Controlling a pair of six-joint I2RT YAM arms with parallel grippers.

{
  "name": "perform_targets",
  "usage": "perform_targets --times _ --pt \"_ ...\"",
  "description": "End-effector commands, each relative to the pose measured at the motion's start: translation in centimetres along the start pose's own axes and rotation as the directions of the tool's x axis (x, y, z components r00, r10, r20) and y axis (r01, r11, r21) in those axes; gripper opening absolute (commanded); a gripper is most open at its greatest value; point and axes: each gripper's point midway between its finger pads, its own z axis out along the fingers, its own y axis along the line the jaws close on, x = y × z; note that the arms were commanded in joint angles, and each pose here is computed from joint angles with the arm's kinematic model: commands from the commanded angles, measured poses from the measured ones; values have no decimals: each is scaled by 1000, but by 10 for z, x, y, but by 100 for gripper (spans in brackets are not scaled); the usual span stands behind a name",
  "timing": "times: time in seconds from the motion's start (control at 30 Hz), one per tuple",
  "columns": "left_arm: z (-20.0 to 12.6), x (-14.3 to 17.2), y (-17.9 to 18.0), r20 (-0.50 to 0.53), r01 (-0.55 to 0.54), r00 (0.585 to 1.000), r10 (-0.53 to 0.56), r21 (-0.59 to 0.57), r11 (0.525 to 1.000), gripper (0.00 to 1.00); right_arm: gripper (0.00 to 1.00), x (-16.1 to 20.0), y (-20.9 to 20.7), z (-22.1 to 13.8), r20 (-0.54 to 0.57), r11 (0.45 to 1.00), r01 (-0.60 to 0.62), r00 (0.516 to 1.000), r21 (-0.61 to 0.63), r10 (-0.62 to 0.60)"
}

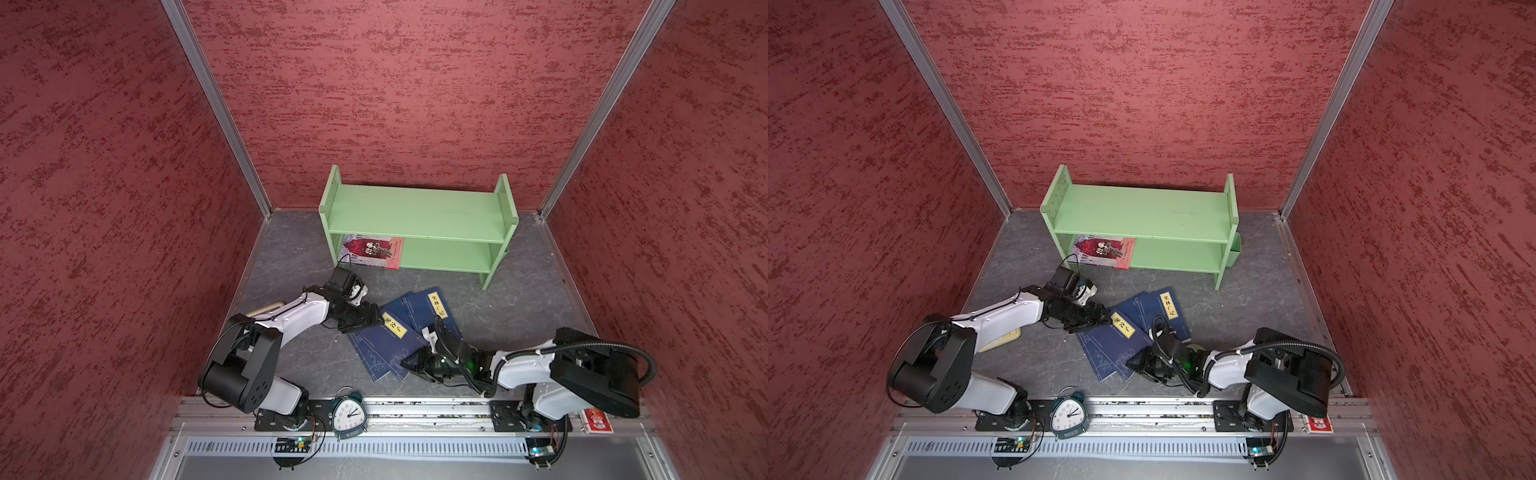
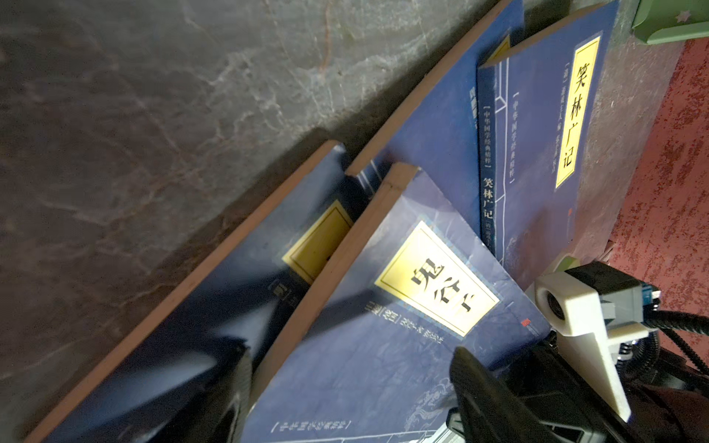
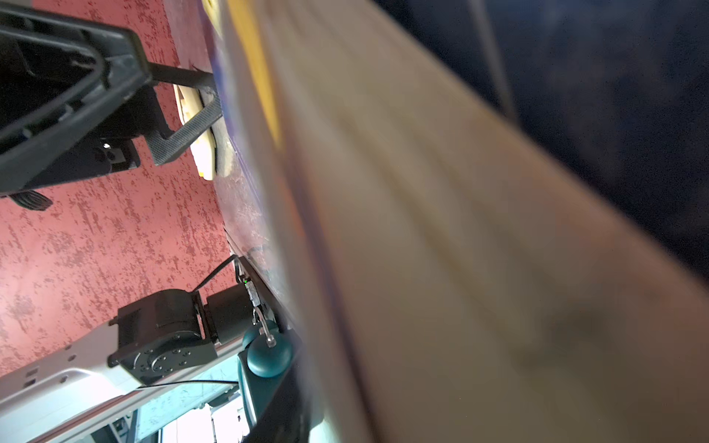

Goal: Stacking books/files
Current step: Pick up the book from the books.

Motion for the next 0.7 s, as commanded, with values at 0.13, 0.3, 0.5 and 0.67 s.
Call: perform_targets --times 0.13,0.3,0.5,0.67 --pt "-2 7 -10 -13 -12 1000 12 53 999 82 19 -9 23 -16 81 997 43 996 -56 -38" --pt "-4 7 -17 -19 -11 1000 12 88 996 82 5 -11 26 -18 96 995 56 994 -77 -48" --pt "-24 -6 -23 24 -45 999 43 85 995 82 4 -12 35 -22 112 990 85 991 -116 -72" --pt "-71 -29 -29 91 -41 995 33 89 995 83 3 -6 53 -37 100 976 149 986 -158 -134"
